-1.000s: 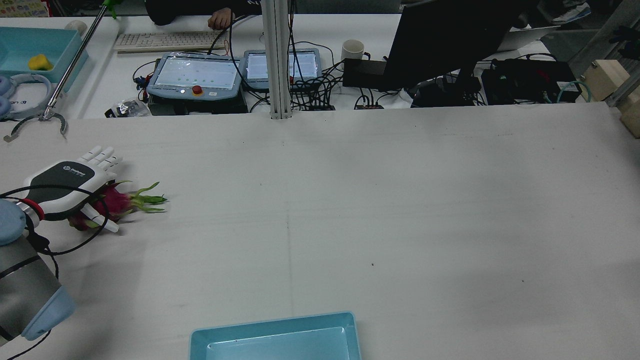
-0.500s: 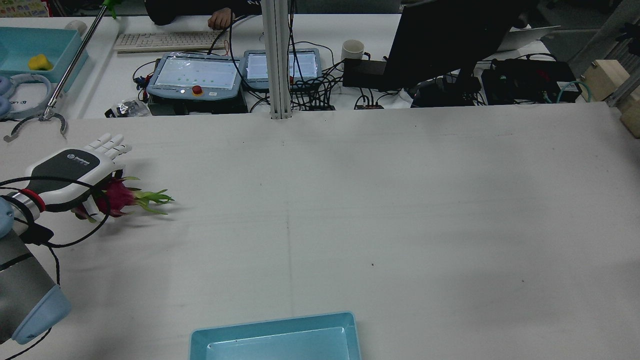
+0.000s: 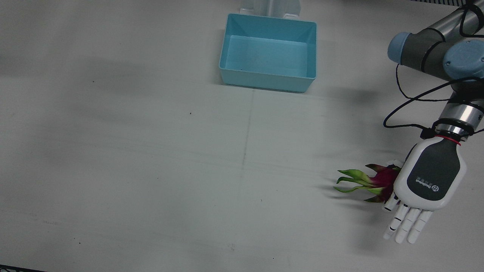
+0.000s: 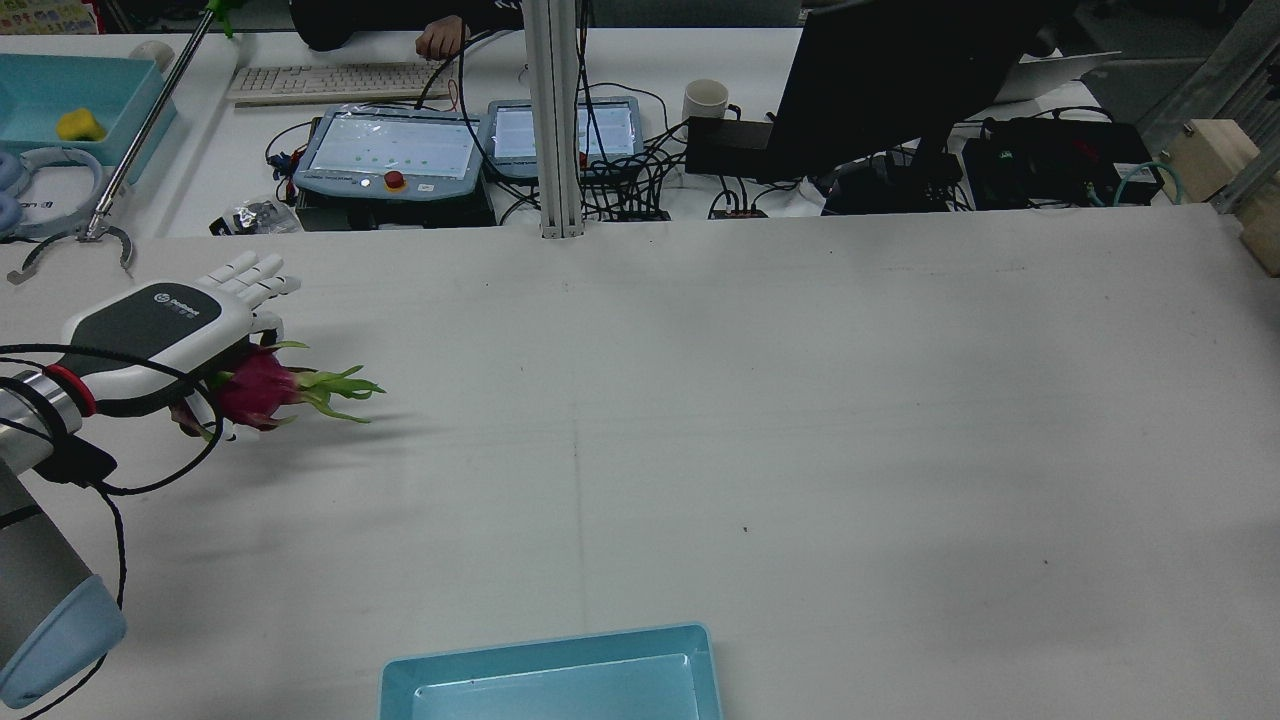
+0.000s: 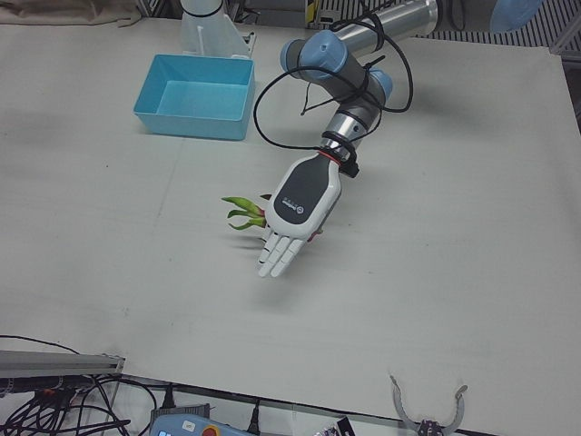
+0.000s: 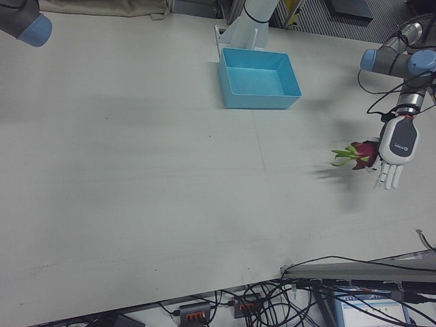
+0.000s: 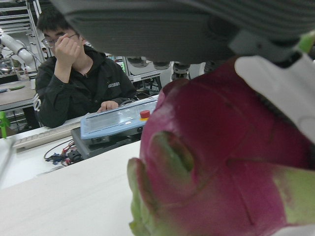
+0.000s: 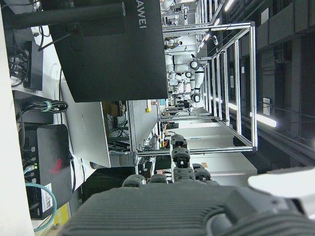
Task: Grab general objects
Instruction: 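Lift the dragon fruit with the left hand off the table, then carry the dragon fruit with the left hand toward the blue tray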
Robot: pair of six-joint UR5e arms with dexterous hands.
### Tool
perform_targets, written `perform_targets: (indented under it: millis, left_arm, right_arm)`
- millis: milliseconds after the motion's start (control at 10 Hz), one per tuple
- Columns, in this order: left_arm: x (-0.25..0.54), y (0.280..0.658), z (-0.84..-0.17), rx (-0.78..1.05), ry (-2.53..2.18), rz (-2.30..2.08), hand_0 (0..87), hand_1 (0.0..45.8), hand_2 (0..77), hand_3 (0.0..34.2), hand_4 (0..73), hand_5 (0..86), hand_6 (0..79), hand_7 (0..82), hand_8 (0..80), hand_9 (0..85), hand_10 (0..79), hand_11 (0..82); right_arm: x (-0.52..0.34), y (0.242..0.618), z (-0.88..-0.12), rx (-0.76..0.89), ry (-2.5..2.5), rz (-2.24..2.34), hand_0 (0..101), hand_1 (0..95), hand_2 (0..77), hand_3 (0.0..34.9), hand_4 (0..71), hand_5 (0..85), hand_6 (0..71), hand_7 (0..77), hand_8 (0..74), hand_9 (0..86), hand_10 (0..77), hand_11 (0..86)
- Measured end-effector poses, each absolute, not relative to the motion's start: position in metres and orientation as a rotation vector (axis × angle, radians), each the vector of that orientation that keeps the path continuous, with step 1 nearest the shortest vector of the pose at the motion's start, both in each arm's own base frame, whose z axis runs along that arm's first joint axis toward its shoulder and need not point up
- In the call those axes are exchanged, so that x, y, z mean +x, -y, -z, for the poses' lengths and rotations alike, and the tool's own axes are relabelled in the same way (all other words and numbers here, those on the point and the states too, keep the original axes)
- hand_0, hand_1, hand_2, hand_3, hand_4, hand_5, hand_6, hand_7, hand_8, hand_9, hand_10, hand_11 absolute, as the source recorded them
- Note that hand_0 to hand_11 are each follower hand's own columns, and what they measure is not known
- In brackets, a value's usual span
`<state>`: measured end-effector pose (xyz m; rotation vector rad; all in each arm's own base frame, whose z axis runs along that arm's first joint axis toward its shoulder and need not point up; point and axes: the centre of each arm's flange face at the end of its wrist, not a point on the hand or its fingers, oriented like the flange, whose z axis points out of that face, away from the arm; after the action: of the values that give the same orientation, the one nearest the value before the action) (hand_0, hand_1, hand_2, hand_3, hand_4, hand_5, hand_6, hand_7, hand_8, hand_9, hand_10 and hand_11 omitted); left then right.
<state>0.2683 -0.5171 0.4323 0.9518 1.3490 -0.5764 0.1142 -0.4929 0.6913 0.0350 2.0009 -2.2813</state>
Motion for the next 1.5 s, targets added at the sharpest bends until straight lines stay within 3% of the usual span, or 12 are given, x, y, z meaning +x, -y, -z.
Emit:
perform_targets:
  millis: [500, 800, 900, 1300, 1500]
  left_arm:
    - [0.312, 0.510, -0.332, 0.542, -1.638, 0.456, 47.2, 0.0, 35.5, 0.0, 19.6, 52.9, 0.5, 16.4, 1.1, 1.1, 0.5, 1.1]
    - [0.332, 0.500, -0.272, 0.224, -1.774, 0.422, 47.4, 0.0, 35.5, 0.0, 19.6, 52.9, 4.4, 18.0, 1.1, 0.5, 1.6, 6.5]
    - [0.337, 0.495, -0.263, 0.132, -1.807, 0.416, 47.7, 0.0, 35.5, 0.0, 19.6, 52.9, 7.1, 24.0, 1.1, 1.1, 1.6, 8.2]
    - [0.372, 0.461, -0.254, -0.109, -1.823, 0.327, 47.1, 0.0, 35.5, 0.0, 19.6, 52.9, 8.2, 25.6, 1.1, 1.1, 3.3, 6.5]
    - [0.402, 0.430, -0.256, -0.212, -1.811, 0.279, 50.8, 0.0, 35.5, 0.0, 19.6, 52.9, 8.2, 25.6, 1.1, 3.8, 3.3, 6.5]
  right_arm:
    - [0.114, 0.493, -0.691, 0.035, -2.002, 2.279, 0, 5.4, 1.6, 0.0, 0.0, 0.5, 0.0, 0.0, 0.0, 0.5, 0.0, 0.5]
    - [0.114, 0.493, -0.691, 0.036, -2.001, 2.280, 0, 5.4, 1.6, 0.0, 0.0, 0.5, 0.0, 0.0, 0.0, 0.5, 0.0, 0.5]
    - [0.114, 0.493, -0.691, 0.036, -2.001, 2.280, 0, 5.4, 1.6, 0.0, 0.0, 0.5, 0.0, 0.0, 0.0, 0.5, 0.0, 0.5]
    - [0.114, 0.493, -0.692, 0.037, -1.998, 2.281, 0, 5.4, 1.6, 0.0, 0.0, 0.5, 0.0, 0.0, 0.0, 0.5, 0.0, 0.5]
    - [0.114, 0.493, -0.692, 0.037, -1.997, 2.282, 0, 5.4, 1.6, 0.0, 0.0, 0.5, 0.0, 0.0, 0.0, 0.5, 0.0, 0.5]
